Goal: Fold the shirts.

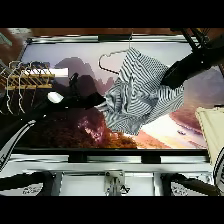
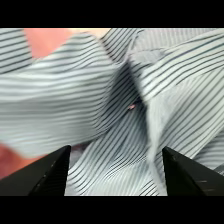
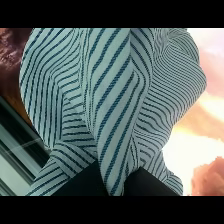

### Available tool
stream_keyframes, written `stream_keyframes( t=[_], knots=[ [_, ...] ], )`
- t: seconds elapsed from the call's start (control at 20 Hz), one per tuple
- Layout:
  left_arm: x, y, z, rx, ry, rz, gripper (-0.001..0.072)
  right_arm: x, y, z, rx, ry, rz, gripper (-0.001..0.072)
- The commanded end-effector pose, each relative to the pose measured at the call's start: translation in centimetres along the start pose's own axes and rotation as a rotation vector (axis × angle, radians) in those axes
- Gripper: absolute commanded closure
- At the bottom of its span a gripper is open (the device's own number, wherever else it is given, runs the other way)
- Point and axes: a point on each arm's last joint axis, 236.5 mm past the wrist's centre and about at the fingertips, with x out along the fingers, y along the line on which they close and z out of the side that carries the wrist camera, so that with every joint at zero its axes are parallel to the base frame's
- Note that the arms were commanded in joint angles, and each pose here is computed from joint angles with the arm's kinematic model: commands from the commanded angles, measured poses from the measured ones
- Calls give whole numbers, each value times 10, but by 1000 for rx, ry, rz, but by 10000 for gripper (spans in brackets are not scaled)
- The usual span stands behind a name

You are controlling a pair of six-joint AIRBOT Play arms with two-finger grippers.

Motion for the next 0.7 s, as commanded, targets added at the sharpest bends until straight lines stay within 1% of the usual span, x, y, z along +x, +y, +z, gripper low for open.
stream_keyframes(
  t=[0.0, 0.1, 0.15, 0.2, 0.25, 0.3, 0.35, 0.5, 0.65],
  knots=[
    [26, -27, 18, 6, -26, -53, 39, -1, -1, -1, 13, 2, -4, 629],
    [33, -35, 25, 18, -25, -69, 50, -1, -1, -1, 14, 2, -4, 628],
    [36, -35, 23, 17, -9, -74, 129, -1, -1, -1, 14, 2, -5, 628],
    [39, -34, 17, 12, 16, -76, 254, -1, -1, -1, 14, 2, -5, 628],
    [41, -32, 11, 12, 40, -77, 406, -1, -1, 0, 14, 1, -4, 628],
    [42, -31, 7, 21, 56, -78, 604, -1, -1, 0, 16, 1, -5, 628],
    [42, -31, 8, 48, 53, -79, 646, -1, -1, 0, 20, -1, -6, 628],
    [26, -21, 38, 54, -28, -62, 648, -1, -2, 1, 29, -8, -9, 627],
    [-22, 6, 100, 23, -172, -26, 648, -1, 7, 8, 32, -34, 31, 627]
  ],
)
